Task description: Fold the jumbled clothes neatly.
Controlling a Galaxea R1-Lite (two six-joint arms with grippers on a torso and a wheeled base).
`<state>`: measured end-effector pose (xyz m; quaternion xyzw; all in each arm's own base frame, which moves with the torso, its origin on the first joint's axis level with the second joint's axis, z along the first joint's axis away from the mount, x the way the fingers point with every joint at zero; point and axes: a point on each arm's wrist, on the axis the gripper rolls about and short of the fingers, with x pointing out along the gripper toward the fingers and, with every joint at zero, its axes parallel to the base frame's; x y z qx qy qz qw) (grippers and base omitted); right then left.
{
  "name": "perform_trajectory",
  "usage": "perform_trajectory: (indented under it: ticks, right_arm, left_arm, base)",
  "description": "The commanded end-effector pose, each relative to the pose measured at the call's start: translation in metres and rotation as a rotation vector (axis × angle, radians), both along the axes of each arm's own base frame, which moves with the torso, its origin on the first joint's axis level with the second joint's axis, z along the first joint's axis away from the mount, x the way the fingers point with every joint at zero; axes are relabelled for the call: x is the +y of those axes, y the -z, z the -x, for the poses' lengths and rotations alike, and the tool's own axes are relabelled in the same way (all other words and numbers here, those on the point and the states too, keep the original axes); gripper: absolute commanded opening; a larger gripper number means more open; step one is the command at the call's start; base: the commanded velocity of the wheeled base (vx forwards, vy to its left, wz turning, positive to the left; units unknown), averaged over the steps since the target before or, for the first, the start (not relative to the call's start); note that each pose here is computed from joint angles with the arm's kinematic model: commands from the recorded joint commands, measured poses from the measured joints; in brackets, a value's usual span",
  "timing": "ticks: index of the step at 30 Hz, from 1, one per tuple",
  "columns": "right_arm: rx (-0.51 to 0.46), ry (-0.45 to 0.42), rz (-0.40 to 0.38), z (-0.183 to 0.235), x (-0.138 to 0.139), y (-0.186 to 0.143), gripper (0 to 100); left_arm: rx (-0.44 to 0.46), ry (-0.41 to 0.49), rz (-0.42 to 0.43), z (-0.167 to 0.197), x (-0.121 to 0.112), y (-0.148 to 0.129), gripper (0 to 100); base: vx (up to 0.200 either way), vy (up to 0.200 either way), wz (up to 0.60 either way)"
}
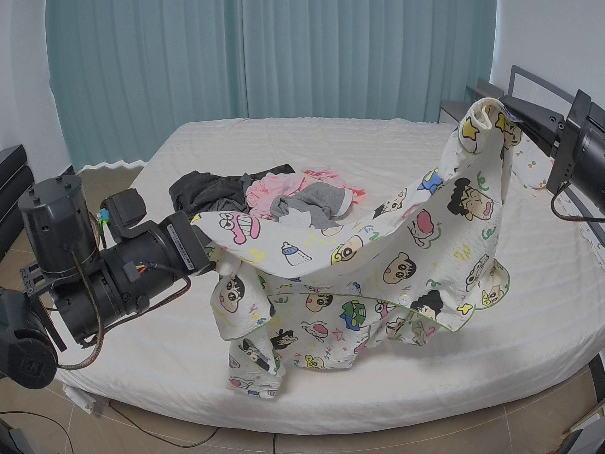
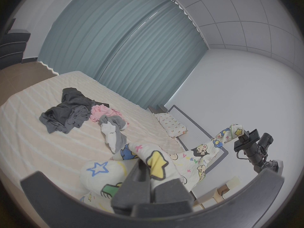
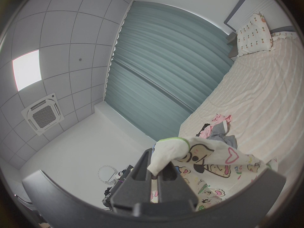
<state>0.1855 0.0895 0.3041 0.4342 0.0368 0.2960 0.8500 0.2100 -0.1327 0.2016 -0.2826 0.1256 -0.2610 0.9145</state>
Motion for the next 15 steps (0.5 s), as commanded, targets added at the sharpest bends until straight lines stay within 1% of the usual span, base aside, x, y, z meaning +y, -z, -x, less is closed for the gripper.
perform_trajectory:
  ticks: [1, 7, 15]
  right_arm:
    - [-0.001, 0.004, 0.002, -0.0012, -0.0011, -0.0002, 0]
    - [-0.028, 0.020, -0.008, -0.0017, -0.0047, -0.0084, 0]
    - [-0.030, 0.024, -0.007, 0.0006, -0.0082, -0.0078, 0]
  left_arm:
    - [0.002, 0.003, -0.001, -0.0033, -0.0033, 0.0030, 0]
    - [-0.016, 0.003, 0.011, -0.0035, -0.0039, 0.0018, 0]
    - [-0.015, 0.025, 0.012, -0.0005, -0.0085, 0.0018, 0]
  base:
    - [0.000, -0.200, 0.00]
    - [0.000, -0.200, 0.00]
    - [0.000, -0.200, 0.00]
